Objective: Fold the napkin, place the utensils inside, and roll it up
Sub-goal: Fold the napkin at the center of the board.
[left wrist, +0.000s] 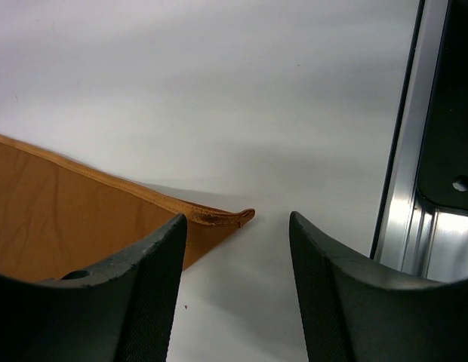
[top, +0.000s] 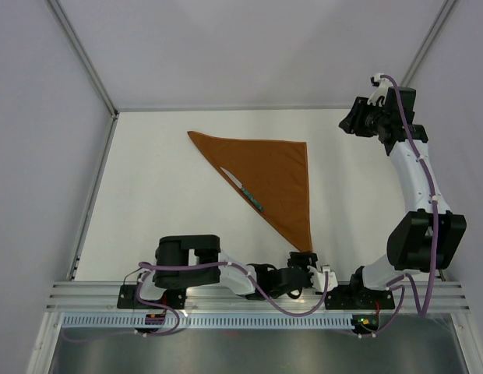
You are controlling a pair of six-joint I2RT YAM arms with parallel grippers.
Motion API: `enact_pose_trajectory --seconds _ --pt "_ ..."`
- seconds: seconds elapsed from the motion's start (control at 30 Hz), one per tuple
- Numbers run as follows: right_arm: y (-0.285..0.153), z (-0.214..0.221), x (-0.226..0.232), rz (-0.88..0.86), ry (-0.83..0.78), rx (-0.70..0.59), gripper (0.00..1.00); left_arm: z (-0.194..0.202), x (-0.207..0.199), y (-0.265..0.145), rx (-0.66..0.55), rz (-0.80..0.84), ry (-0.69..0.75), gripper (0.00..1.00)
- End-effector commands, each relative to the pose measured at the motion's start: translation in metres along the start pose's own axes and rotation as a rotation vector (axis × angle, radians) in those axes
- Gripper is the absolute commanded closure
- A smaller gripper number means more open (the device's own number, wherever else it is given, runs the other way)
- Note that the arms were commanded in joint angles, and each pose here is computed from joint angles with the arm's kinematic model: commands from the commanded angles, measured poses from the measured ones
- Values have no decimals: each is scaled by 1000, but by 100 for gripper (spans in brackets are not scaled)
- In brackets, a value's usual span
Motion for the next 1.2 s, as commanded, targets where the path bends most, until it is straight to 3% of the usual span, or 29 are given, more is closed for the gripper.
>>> enact_pose_trajectory --seconds 0.0,0.5,0.7,1.17 --pt "2 0 -1 -5 12 -7 54 -5 -5 6 -33 12 18 39" --pt "3 2 -2 -14 19 3 56 -10 9 10 -33 -42 -37 74" --pt "5 3 -3 -15 20 9 57 -24 30 10 -69 -64 -123 98" --pt "8 4 -4 -23 26 22 57 -13 119 -4 -84 -159 -552 98"
Point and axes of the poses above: each gripper's point midway between its finger pads, its own y axis out along the fingers, its own x axis along the line the jaws close on, z = x × y, the point moved 10 cm from there along -y, back along the fingers, and after that the axes turned 8 degrees about y, right-handed, at the moved point
